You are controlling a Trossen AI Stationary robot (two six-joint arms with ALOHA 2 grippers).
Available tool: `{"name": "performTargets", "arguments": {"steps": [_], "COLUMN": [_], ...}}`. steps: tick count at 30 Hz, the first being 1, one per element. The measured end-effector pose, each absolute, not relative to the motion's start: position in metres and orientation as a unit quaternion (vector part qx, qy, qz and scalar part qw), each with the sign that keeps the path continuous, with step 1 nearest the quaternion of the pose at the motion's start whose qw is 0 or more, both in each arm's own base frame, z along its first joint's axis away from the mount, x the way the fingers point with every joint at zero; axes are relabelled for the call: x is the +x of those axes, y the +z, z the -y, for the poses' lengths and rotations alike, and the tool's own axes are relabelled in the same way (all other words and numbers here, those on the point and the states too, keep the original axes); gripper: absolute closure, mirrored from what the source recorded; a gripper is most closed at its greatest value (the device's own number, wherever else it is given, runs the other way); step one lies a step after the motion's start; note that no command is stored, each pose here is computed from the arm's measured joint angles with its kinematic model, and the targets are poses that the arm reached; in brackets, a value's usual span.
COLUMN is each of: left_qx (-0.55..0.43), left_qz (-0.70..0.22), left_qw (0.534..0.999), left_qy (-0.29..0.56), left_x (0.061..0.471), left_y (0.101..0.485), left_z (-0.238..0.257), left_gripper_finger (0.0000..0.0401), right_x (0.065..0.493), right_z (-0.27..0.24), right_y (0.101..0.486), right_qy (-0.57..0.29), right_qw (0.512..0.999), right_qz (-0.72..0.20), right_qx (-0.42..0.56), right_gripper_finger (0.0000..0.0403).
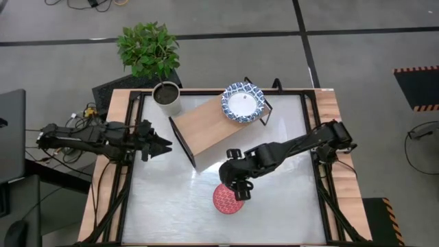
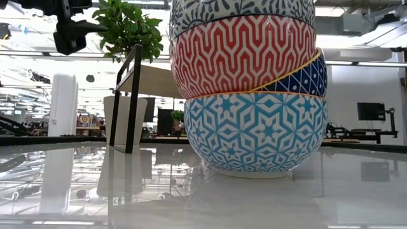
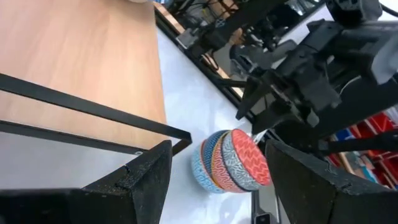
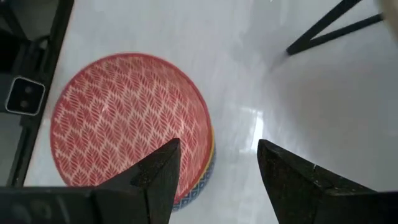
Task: Place and stack bowls onto a shelf
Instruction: Put the red bowl on the shelf
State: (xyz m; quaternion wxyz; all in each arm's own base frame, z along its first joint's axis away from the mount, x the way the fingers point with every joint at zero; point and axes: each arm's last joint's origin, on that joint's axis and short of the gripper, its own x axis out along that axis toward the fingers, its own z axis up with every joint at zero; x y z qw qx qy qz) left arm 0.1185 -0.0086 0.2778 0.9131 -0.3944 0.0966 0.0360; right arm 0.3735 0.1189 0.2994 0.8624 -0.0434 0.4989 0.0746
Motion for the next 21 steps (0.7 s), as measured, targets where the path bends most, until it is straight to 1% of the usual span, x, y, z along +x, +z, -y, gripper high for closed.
{"name": "performTargets", "arguments": {"steps": [6,11,13,18,21], "left_qx": [-0.394,-0.391,-0.391,-0.393,-0.393], "left_qz": [-0.097,-0.097,-0.097,-0.097,-0.097], "left_qw": [0.913,0.914,0.914,0.913,0.913], "left_qy": [0.041,0.043,0.043,0.044,0.044], "left_x": [0.118,0.118,0.118,0.118,0.118], "left_y": [0.277,0.277,0.277,0.277,0.277], "left_z": [0.008,0.008,0.008,0.008,0.008], "left_gripper_finger": [0.0155,0.0155,0.0155,0.0155,0.0155], "right_x": [0.380,0.390,0.396,0.402,0.401], "right_z": [-0.124,-0.126,-0.124,-0.120,-0.120], "right_y": [0.291,0.273,0.274,0.262,0.261], "right_qy": [0.100,0.099,0.098,0.092,0.092], "right_qw": [0.861,0.854,0.863,0.857,0.854], "right_qz": [-0.497,-0.509,-0.495,-0.506,-0.511], "right_qx": [-0.041,-0.040,-0.037,-0.038,-0.039], "right_gripper_finger": [0.0163,0.0163,0.0163,0.0165,0.0175]}}
